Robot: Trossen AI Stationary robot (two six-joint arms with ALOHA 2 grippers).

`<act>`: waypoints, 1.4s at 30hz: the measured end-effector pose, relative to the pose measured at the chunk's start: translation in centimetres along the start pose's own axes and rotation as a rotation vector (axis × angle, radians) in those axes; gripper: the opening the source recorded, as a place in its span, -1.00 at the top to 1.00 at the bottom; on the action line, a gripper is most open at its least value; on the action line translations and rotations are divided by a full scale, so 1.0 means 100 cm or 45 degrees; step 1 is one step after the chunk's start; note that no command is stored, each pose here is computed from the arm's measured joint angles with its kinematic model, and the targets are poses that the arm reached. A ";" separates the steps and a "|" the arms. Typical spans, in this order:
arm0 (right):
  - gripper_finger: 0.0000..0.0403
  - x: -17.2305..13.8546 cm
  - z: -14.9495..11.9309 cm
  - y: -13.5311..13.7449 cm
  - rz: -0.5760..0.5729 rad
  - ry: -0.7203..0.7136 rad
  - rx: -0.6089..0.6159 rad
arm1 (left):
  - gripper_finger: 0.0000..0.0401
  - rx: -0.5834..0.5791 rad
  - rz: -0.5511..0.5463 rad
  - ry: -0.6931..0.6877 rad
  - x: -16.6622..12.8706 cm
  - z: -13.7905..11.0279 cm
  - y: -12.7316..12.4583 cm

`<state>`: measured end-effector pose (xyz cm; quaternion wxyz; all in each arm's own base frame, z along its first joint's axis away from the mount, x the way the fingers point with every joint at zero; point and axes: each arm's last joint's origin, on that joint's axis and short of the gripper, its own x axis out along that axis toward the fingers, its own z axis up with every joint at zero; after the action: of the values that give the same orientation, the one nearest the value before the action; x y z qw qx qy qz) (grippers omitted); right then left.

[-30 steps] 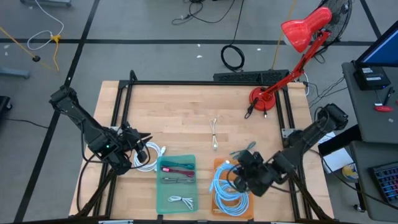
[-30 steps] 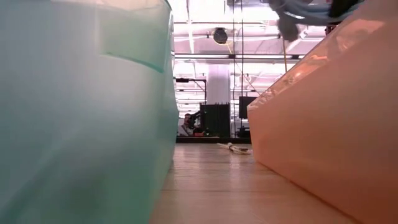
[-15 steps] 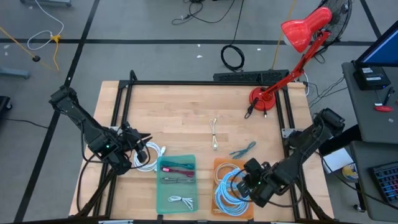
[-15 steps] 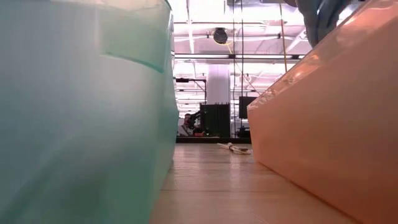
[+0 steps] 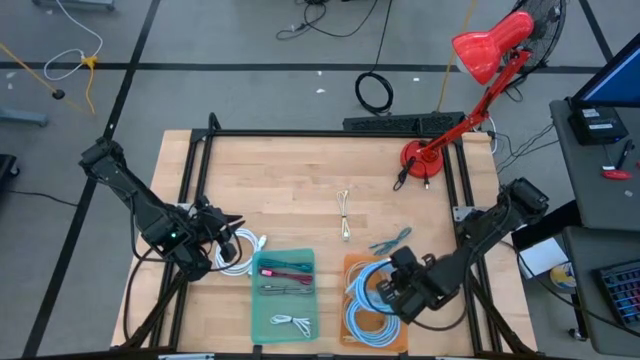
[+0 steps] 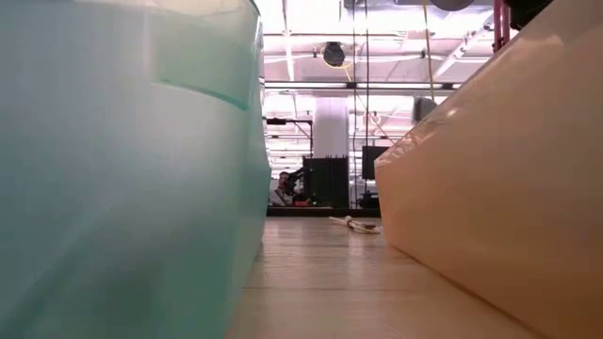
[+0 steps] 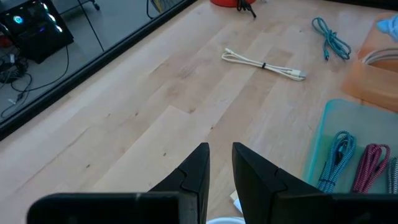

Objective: Pick & Place USB Port
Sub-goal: Put the blue video cable into the orange bin

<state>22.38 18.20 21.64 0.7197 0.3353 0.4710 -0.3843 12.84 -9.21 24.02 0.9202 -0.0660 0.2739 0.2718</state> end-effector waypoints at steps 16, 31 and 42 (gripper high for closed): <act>0.96 0.048 0.006 -0.009 0.063 0.102 0.077 | 0.63 0.002 -0.002 0.004 0.000 0.000 0.000; 0.96 0.025 0.011 0.004 0.134 0.112 -0.012 | 0.63 0.009 0.002 -0.003 0.000 0.000 0.000; 0.96 0.013 0.009 0.012 0.190 0.212 -0.028 | 0.63 0.006 0.002 -0.002 0.000 0.000 0.000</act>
<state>24.15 17.67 20.86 0.7082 0.3924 0.5071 -0.2954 12.83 -9.20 24.03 0.9204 -0.0633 0.2737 0.2718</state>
